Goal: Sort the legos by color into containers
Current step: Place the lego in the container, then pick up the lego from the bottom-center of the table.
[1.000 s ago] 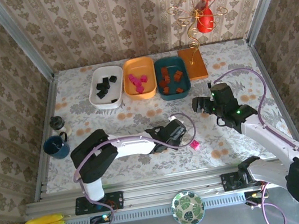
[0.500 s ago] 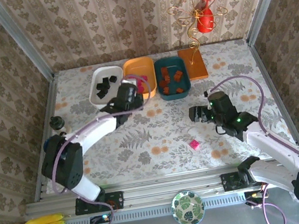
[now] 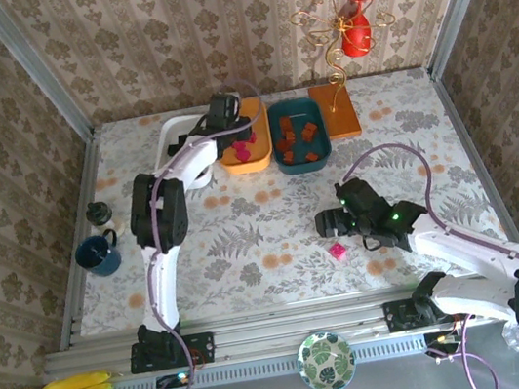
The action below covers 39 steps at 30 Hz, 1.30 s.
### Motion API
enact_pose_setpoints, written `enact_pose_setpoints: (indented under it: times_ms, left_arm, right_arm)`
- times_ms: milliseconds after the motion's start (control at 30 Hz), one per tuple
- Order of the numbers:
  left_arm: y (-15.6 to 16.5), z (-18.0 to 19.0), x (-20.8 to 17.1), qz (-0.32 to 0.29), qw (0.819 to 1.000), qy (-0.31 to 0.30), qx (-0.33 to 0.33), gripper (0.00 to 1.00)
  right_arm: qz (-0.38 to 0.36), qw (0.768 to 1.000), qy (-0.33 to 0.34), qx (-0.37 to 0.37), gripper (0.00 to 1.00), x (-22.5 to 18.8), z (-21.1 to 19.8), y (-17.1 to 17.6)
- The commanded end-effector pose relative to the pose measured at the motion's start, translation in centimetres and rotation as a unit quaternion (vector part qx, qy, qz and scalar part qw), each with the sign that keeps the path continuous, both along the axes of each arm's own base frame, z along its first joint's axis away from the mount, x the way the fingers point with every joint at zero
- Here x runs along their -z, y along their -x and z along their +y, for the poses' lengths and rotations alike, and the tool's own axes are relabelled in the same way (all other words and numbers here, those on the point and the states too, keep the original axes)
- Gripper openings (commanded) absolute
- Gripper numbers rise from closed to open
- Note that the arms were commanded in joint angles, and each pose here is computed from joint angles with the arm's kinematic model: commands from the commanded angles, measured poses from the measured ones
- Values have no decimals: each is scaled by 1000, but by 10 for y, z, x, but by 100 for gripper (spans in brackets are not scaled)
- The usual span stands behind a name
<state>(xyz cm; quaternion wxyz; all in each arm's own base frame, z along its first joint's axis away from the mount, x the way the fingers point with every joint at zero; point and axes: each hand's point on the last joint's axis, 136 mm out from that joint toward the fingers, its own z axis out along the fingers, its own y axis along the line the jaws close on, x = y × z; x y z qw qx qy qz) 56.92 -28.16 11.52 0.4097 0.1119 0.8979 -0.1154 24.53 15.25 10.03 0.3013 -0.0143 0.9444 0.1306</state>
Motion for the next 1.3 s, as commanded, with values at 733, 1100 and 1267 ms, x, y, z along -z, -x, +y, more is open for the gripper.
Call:
enact_pose_setpoints:
  times_ms: [733,1100,1267]
  left_arm:
    - [184,34,-86,-39,989,119,80,81]
    - [226,69,-76,-47,991,118,50,81]
    - [250,95,-70,-59,991,123,16,82]
  right_arm:
    - [139,975,158,-68,69,86,23,39]
    - [112,978,147,-97,34,72,53,36]
    - [29,993,77,-87,32,28,80,-2]
